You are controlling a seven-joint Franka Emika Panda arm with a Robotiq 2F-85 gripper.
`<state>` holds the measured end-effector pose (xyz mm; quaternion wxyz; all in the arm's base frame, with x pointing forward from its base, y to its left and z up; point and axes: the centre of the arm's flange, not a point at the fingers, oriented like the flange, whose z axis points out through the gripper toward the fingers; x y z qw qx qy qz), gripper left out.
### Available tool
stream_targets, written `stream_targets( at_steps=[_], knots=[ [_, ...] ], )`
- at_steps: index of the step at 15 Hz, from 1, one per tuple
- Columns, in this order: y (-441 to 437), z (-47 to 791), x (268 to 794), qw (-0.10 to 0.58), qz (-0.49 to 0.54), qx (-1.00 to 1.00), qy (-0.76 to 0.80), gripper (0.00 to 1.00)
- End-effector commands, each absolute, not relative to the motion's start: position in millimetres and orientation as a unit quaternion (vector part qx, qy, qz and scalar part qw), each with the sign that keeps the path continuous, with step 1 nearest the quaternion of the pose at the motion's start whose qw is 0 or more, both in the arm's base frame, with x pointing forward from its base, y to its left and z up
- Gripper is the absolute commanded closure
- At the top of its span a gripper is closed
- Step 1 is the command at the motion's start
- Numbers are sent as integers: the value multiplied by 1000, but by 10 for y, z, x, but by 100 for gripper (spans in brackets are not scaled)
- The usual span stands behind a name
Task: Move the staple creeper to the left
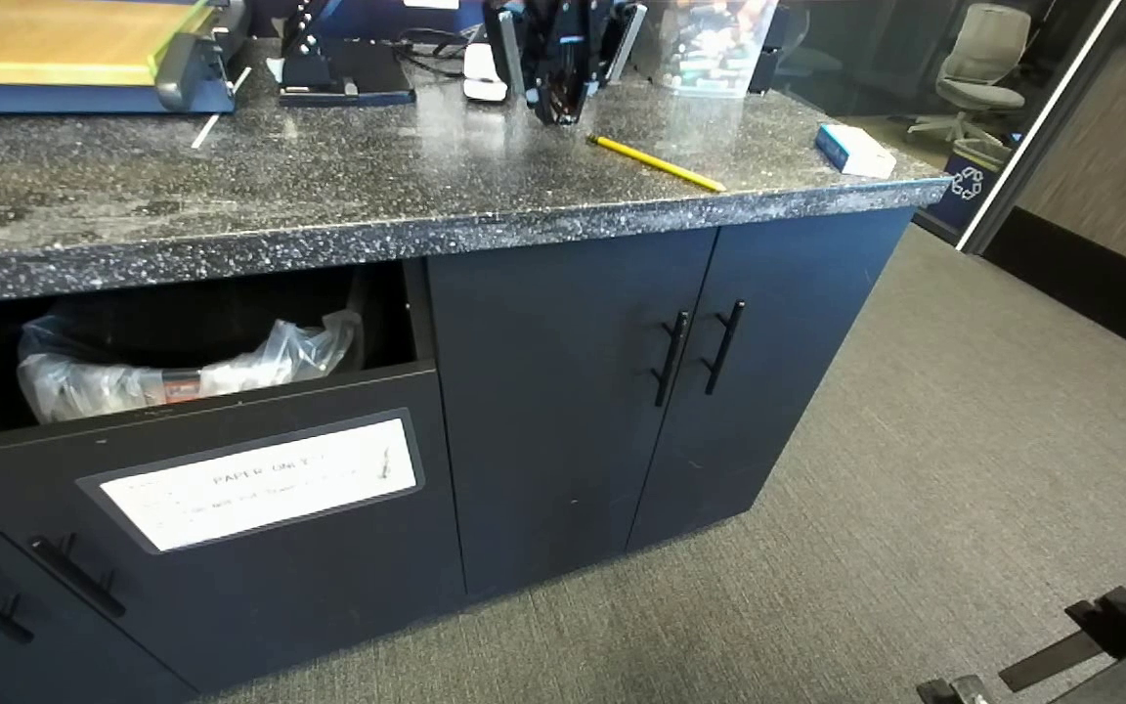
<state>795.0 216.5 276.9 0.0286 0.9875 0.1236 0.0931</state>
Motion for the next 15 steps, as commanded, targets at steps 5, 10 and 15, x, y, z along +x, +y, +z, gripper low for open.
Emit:
stream_targets(
  at_steps=[5,10,15],
  knots=[
    [2274,2190,8642,31,65,992,107,93],
    [2252,2454,8640,17,33,995,94,37],
    [1250,3298,8015,-11,-16,999,51,2]
  ],
)
